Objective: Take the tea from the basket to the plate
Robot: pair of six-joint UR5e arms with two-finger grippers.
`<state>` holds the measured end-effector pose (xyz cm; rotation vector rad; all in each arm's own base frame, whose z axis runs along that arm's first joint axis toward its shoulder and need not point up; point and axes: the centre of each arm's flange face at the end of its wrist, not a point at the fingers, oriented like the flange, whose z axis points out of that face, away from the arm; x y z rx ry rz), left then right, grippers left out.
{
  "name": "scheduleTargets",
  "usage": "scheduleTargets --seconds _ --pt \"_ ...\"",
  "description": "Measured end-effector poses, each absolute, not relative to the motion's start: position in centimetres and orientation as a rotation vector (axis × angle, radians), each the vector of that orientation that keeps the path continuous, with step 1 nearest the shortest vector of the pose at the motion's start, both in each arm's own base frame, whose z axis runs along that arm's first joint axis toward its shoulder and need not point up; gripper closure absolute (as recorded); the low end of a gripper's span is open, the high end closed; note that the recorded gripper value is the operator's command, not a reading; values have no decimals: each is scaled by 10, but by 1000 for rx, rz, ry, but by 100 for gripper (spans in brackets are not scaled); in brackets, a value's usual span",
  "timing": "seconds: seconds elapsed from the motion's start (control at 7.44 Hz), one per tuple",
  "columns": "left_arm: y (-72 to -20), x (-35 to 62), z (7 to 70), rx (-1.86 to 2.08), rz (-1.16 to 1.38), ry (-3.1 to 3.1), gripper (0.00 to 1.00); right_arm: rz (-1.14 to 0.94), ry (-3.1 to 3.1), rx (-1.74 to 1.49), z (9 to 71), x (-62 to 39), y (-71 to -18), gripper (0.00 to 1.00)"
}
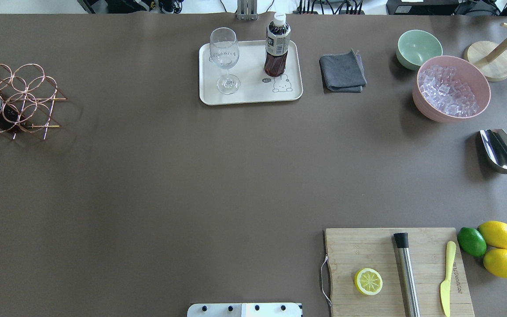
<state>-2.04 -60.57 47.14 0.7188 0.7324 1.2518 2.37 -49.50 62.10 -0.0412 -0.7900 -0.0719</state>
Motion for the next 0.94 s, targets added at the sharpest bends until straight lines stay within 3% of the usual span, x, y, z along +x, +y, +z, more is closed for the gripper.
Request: scheduleTargets --seconds 0.13,0.27,0.4,0.94 --pt "-605 -19 472 714 1248 737 59 -60 -795 -41 623 29 -494 0" --pt "-605 -19 474 711 1246 740 9 -52 -796 -43 626 33 -492 0" --pt "-605 -18 475 709 1244 742 2 -44 -794 -50 631 36 -487 0" --pt "-604 -21 474 709 1239 742 2 26 -793 -52 645 66 -469 0"
